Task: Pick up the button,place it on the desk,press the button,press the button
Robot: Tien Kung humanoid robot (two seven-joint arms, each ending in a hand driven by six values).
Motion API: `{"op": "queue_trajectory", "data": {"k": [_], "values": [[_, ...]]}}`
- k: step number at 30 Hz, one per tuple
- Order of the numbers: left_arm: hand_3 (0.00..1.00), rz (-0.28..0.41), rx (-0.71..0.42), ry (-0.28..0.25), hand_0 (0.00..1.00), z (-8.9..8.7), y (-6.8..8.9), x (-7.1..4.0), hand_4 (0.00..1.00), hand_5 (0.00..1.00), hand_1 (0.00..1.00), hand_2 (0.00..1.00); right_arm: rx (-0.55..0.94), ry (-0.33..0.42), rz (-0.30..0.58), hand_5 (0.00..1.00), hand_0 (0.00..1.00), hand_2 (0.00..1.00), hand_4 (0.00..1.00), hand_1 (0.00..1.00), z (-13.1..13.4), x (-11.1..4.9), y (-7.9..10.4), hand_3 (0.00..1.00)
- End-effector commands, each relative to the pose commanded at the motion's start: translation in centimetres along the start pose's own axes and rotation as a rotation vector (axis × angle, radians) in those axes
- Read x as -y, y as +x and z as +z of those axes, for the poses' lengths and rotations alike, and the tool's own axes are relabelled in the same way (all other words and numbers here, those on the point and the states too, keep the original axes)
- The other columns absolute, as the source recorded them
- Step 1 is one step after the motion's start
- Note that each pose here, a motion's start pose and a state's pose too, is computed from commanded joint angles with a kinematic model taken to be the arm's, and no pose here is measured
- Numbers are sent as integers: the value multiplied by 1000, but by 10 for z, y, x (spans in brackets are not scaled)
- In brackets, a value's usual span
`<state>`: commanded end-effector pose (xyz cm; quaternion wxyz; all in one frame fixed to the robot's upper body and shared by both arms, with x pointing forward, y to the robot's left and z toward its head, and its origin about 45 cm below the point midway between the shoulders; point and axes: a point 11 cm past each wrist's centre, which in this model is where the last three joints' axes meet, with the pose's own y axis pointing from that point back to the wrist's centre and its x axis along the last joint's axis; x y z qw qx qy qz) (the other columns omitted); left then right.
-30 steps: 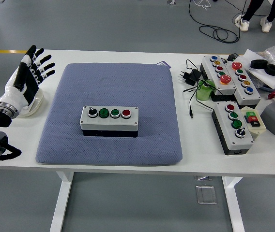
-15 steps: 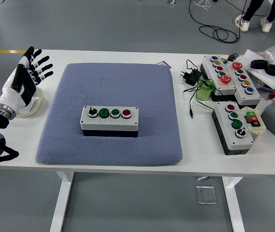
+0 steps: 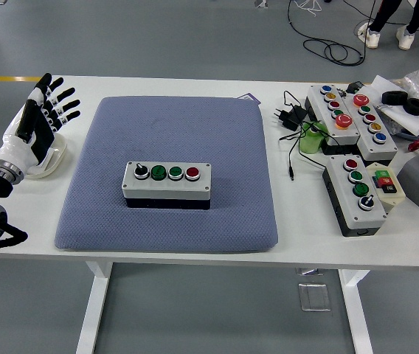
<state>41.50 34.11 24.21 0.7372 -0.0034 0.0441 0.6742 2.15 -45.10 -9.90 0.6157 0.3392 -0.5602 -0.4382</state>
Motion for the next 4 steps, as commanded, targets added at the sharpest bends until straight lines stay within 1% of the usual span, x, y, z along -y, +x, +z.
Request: {"op": "queue_trajectory", "data": {"k": [4], "values": [[998, 3, 1, 0, 836, 0, 1, 0, 750, 998, 879, 932, -2, 1, 0, 211, 663, 735, 381, 641, 0, 0, 0, 592]]}}
